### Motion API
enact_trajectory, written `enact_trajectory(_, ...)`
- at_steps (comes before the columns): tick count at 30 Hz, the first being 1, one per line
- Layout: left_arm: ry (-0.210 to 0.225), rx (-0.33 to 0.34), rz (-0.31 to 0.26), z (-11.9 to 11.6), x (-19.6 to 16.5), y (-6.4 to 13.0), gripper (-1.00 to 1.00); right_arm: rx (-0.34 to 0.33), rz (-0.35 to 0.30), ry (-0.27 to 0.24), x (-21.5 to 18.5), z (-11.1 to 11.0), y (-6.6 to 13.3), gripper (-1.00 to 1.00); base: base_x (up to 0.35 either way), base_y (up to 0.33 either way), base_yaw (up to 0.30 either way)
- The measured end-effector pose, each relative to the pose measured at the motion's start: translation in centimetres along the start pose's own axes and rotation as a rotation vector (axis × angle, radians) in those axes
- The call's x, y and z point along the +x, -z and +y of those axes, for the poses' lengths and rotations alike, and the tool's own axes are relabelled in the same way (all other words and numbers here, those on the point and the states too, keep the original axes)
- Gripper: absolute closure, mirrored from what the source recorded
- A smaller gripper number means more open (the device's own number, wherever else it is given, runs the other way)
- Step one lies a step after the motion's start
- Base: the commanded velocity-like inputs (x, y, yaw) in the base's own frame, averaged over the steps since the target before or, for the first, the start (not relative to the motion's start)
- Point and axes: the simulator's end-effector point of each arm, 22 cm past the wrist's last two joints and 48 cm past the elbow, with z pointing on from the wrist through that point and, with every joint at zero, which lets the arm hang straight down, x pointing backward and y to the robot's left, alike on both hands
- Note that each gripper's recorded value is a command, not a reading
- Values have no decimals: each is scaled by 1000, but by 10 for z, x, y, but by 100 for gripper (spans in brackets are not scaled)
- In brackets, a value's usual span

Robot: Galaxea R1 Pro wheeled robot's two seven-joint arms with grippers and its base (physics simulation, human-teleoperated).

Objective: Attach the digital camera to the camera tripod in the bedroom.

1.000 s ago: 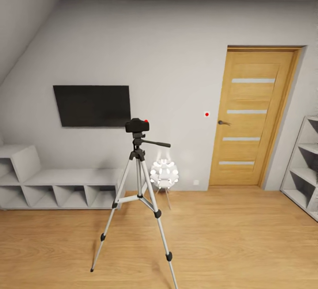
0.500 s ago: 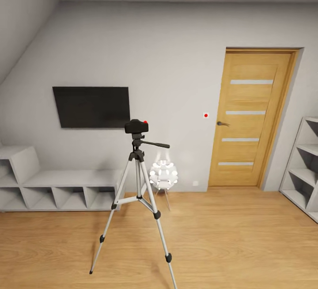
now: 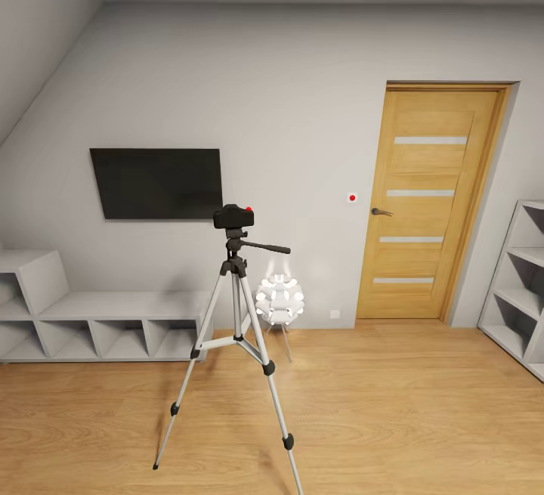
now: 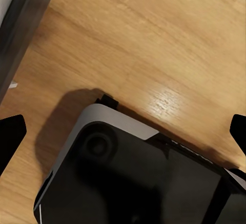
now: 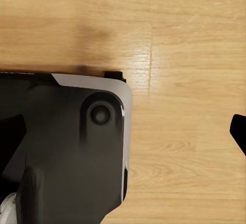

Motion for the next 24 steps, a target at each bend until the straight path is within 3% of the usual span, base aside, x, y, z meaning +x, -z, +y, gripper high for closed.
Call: enact_trajectory(24,1,5,-8,-2,-3,1,-100,-2,-12,-3,-4,2,0,-100,0,0,0)
